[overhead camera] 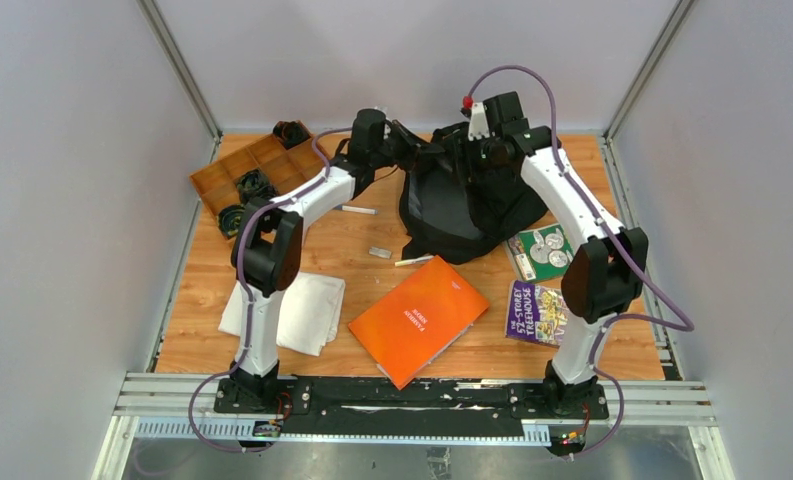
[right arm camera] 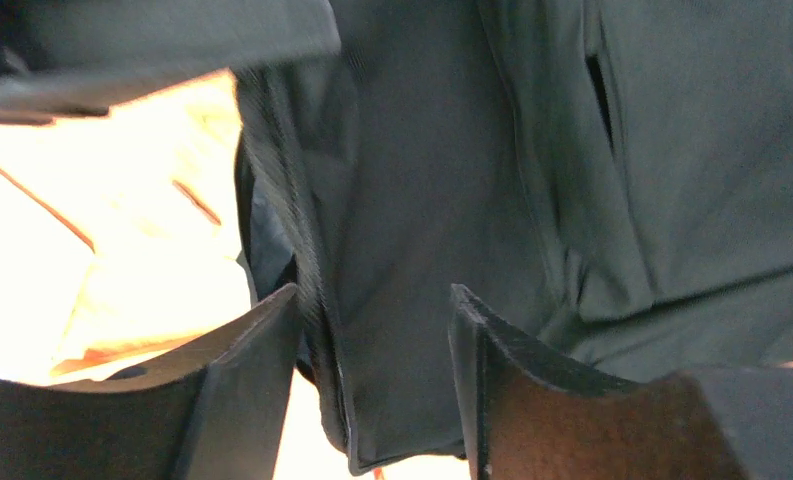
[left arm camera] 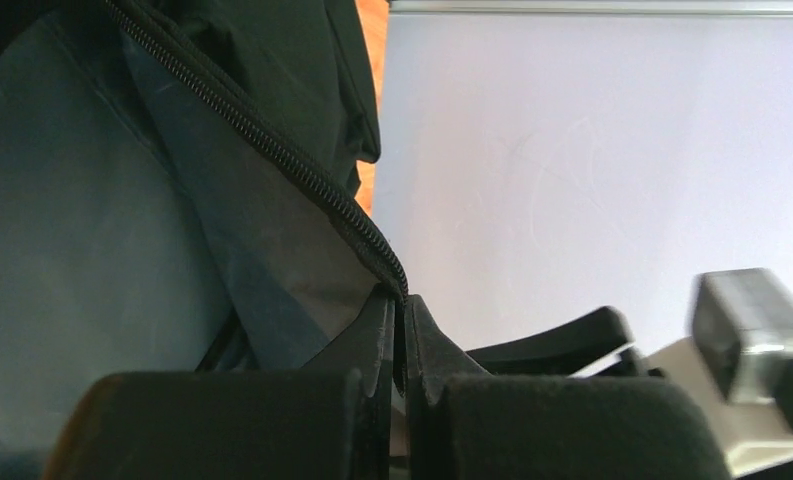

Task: Pack the student bag
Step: Adjust the student bag at the center of the board, then pick up the book from the center of the board.

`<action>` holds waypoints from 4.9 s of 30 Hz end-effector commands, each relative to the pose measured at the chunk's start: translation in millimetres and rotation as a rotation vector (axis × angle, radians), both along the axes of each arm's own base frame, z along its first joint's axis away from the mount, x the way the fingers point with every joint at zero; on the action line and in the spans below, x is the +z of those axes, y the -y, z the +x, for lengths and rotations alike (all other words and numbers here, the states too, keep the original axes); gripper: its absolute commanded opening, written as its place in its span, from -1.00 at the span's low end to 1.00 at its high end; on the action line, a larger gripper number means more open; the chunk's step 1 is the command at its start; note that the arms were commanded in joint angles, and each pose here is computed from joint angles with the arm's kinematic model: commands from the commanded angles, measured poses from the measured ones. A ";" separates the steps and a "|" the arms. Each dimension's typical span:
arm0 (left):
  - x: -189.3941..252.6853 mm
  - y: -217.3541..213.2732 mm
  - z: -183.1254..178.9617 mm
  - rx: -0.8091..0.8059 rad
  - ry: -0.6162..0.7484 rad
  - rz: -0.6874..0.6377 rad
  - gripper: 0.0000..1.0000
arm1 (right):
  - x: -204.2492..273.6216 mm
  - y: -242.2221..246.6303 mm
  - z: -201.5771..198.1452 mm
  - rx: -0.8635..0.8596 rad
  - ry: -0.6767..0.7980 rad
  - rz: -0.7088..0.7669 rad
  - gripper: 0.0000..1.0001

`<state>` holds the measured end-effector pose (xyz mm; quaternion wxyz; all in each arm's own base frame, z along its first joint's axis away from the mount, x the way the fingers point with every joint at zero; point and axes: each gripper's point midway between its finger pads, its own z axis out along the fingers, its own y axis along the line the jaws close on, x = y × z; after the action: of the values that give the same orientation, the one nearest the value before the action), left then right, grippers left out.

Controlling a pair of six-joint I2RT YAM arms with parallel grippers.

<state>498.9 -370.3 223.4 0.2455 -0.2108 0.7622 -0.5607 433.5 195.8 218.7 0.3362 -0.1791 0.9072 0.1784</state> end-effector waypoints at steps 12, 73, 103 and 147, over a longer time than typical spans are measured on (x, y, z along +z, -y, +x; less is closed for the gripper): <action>44.2 6.0 2.2 -0.049 0.100 -0.083 -1.00 | -15.2 17.4 -33.1 -0.065 0.150 -0.033 -0.01; -134.5 -192.0 -320.8 -0.334 0.042 0.837 0.55 | -114.1 47.0 -243.5 -0.167 -0.353 0.159 0.44; -166.9 -172.1 -328.6 -0.326 -0.019 0.688 0.49 | -160.6 41.9 -237.6 -0.546 -0.403 0.590 -0.45; 63.2 -84.2 -256.8 -0.434 0.734 0.418 0.61 | 45.7 40.5 -226.6 -0.010 0.191 0.447 -1.00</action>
<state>239.0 -274.1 246.2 0.3755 0.1431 0.7904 -0.4625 204.4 147.9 233.7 0.4121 -0.0367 0.8427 0.3445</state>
